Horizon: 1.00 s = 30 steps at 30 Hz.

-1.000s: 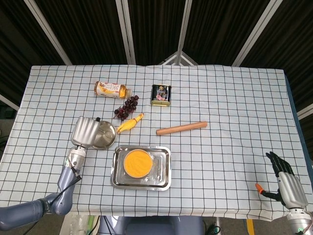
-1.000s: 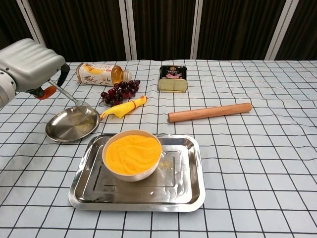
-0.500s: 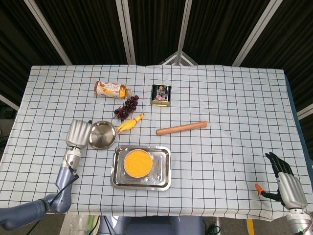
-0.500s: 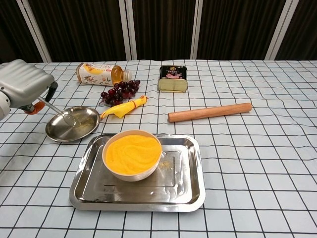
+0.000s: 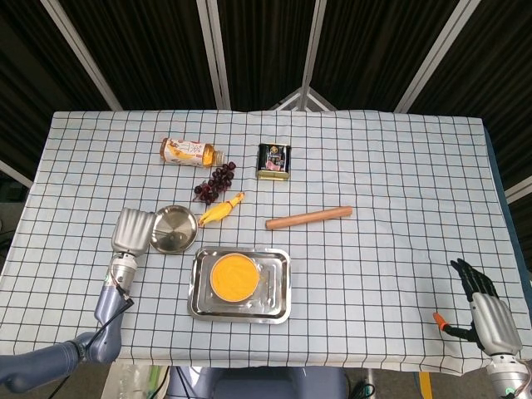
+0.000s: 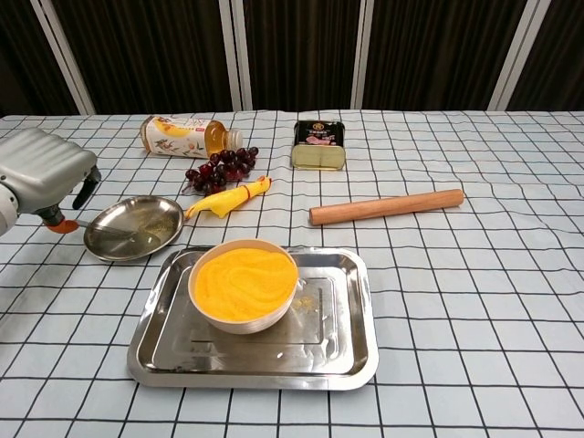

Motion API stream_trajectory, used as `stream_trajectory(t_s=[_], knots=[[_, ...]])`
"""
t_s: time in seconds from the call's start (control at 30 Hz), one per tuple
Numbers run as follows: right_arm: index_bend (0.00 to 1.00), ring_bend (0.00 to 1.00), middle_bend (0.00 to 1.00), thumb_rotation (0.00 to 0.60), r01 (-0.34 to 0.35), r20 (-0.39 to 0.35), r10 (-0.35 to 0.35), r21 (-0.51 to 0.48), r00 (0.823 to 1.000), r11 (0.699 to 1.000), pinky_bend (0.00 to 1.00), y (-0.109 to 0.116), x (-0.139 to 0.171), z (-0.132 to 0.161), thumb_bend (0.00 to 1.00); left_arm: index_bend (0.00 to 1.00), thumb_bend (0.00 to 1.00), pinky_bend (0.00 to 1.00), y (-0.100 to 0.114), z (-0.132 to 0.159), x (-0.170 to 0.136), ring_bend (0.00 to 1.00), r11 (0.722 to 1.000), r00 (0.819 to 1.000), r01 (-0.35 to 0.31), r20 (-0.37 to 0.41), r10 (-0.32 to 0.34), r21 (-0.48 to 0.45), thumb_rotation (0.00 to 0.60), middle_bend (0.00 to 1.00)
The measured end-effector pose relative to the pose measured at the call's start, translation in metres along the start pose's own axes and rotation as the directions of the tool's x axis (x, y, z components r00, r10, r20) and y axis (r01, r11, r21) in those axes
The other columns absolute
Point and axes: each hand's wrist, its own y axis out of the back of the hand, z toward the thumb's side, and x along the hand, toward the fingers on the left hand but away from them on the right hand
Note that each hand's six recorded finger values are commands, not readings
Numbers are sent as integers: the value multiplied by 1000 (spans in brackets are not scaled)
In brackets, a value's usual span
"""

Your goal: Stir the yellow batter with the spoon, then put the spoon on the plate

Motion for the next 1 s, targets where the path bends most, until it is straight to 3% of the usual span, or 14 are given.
stream_trajectory(t_s=[0.3, 0.43, 0.57, 0.63, 0.7, 0.77, 0.87, 1.0], knots=[[0, 0, 0, 600, 0, 0, 0, -5, 1000, 1000, 0, 0, 1, 1, 317, 551, 274, 972, 8, -19, -5, 949, 1000, 1000, -9, -19, 8, -25, 600, 926], [0, 0, 0, 600, 0, 1, 0, -4, 1000, 1000, 0, 0, 1, 0, 317, 455, 267, 923, 15, -27, -9, 873, 998, 999, -28, -23, 27, -57, 600, 833], [0, 0, 0, 600, 2, -1, -2, -2, 1000, 1000, 0, 1, 1, 0, 316, 286, 230, 727, 25, -35, -20, 654, 990, 998, -56, -28, 53, -126, 600, 574], [0, 0, 0, 600, 1, -2, -1, 1, 1000, 1000, 0, 1, 1, 0, 317, 200, 206, 557, 29, -40, -28, 493, 984, 997, -71, -25, 67, -162, 600, 402], [0, 0, 0, 600, 0, -3, 0, 4, 1000, 1000, 0, 0, 1, 0, 317, 82, 159, 334, 33, -48, -42, 258, 975, 996, -89, -20, 87, -204, 600, 180], [0, 0, 0, 600, 4, -7, -4, 14, 1000, 1000, 0, 1, 1, 0, 317, 16, 109, 184, 35, -57, -60, 116, 963, 995, -100, -17, 99, -251, 600, 53], [0, 0, 0, 600, 18, -18, -17, 45, 1000, 999, 0, 3, 0, 0, 317, 0, 54, 35, 33, -72, -90, 13, 944, 995, -96, -18, 95, -317, 600, 0], [0, 0, 0, 600, 39, -33, -37, 91, 999, 995, 0, 5, 0, 0, 317, 0, 44, 7, 21, -94, -134, 0, 924, 998, -56, -19, 52, -378, 600, 0]])
